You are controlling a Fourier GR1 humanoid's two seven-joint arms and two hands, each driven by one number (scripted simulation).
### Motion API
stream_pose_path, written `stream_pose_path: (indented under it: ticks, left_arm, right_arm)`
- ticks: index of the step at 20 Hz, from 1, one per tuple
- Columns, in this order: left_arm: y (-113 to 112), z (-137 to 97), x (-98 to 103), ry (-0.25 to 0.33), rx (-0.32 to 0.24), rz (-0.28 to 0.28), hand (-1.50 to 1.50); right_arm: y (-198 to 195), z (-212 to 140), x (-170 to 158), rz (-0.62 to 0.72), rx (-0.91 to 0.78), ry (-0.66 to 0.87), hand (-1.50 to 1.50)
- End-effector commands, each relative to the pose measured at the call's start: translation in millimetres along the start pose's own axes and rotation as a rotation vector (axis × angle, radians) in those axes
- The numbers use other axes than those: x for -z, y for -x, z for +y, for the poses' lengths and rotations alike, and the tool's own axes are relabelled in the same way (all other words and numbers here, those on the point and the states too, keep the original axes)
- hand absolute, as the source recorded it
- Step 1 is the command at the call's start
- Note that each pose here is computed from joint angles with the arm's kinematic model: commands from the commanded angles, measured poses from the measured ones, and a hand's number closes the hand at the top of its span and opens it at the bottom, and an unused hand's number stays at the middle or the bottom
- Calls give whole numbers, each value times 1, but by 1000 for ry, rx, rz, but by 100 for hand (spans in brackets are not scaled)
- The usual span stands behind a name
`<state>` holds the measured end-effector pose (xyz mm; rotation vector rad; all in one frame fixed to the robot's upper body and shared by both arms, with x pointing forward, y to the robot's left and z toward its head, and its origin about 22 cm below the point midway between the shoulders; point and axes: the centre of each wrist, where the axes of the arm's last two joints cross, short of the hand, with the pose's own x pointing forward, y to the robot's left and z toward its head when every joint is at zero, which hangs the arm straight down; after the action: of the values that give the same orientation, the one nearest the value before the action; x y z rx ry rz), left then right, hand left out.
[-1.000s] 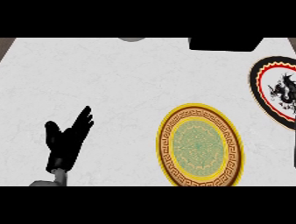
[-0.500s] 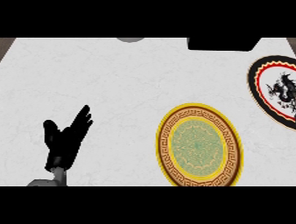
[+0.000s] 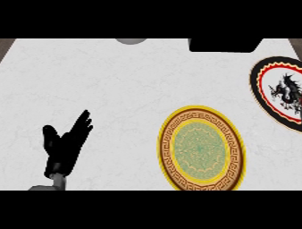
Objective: Pick the bell pepper from the plate and place it in the plate
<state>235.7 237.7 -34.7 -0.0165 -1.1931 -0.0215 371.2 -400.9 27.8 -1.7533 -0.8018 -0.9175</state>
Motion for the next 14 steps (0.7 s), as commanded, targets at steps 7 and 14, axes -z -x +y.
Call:
stream_pose_path:
  ticks: [7, 14]
  left_arm:
    - [3, 9, -3, -34, -3, 7, 0]
    - [-7, 0, 8, -28, -26, -1, 0]
  right_arm:
    - [24, -41, -59, 59, 260, -154, -150]
    - [60, -81, -87, 13, 291, -272, -150]
